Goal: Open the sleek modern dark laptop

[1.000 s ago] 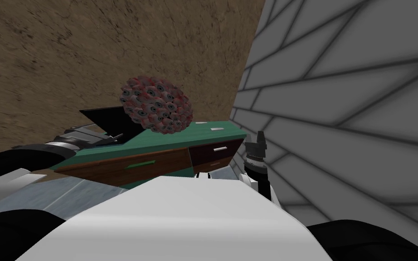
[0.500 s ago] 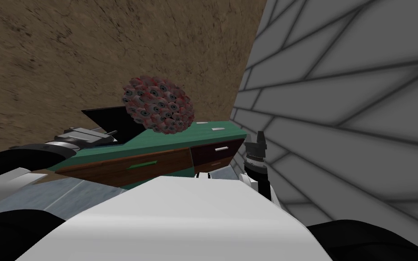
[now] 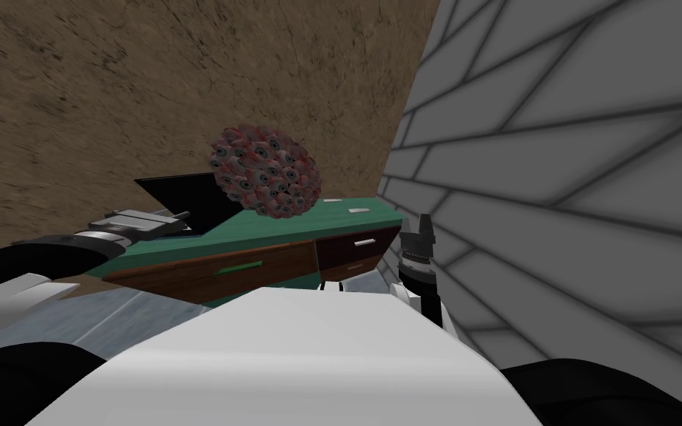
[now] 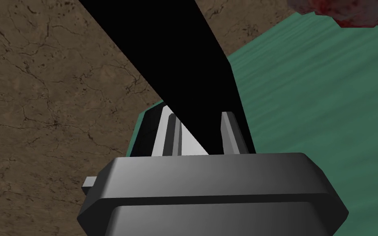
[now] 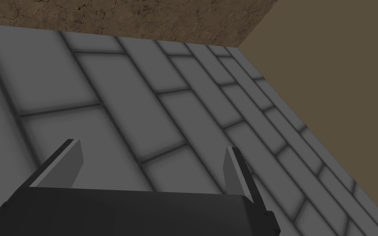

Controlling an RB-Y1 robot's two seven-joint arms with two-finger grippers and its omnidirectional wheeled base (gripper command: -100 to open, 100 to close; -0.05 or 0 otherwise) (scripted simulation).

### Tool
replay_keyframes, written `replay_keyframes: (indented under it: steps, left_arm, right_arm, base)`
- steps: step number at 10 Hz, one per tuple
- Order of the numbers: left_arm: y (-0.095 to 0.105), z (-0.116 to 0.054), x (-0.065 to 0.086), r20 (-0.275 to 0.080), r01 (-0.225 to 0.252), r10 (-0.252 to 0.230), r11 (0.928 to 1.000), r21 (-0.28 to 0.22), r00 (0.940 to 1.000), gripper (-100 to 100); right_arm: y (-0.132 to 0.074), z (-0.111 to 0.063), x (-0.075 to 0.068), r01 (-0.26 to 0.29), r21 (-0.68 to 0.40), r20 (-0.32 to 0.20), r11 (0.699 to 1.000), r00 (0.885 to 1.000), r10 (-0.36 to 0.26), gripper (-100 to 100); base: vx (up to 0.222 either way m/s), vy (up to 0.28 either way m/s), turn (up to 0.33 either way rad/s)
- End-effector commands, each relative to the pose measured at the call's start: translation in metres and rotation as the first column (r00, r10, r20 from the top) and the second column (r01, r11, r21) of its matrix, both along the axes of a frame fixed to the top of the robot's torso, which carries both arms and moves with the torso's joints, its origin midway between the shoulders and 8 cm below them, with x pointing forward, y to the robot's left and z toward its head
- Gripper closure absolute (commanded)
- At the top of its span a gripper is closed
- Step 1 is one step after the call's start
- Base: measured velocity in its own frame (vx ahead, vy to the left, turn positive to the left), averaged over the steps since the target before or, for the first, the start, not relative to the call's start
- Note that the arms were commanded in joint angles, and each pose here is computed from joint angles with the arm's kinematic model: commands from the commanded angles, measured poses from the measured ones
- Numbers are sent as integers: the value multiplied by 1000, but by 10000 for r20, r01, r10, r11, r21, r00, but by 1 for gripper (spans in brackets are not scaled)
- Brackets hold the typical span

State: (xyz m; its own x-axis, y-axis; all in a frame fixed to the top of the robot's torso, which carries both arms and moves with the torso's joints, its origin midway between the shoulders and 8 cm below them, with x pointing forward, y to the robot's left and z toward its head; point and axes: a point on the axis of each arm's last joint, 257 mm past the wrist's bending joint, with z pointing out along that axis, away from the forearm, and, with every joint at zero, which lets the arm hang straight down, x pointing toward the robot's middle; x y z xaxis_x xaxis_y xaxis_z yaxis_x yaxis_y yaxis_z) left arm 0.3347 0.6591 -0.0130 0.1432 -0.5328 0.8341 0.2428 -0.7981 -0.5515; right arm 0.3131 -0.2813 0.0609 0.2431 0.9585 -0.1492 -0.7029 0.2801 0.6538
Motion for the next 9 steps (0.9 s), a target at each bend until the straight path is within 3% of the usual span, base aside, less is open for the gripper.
replay_keyframes:
  steps: [1, 2, 5, 7, 9]
  left_arm:
    - [-1, 0, 0, 114, 2, 2, 9993, -375, 9999, 100]
    - [-3, -4, -2, 374, -5, 51, 9924, -1229, 9993, 100]
    - [-5, -10, -5, 730, 32, 147, 9711, -2387, 9972, 100]
    - [-7, -14, -7, 963, 81, 233, 9494, -3140, 9951, 100]
    - [-9, -18, -9, 1189, 151, 337, 9218, -3873, 9923, 100]
  right_arm:
    - [0, 0, 0, 0, 0, 0, 10000, 10000, 0, 0]
    - [0, 0, 0, 0, 1, 0, 10000, 10000, 0, 0]
    - [0, 0, 0, 0, 0, 0, 10000, 10000, 0, 0]
    - [0, 0, 0, 0, 0, 0, 10000, 10000, 0, 0]
    - [0, 0, 0, 0, 0, 0, 10000, 10000, 0, 0]
  base:
    - [-3, 27, 1]
    - [-7, 41, -15]
    - [-13, 63, -18]
    - [-9, 56, -14]
    - [-18, 47, -16]
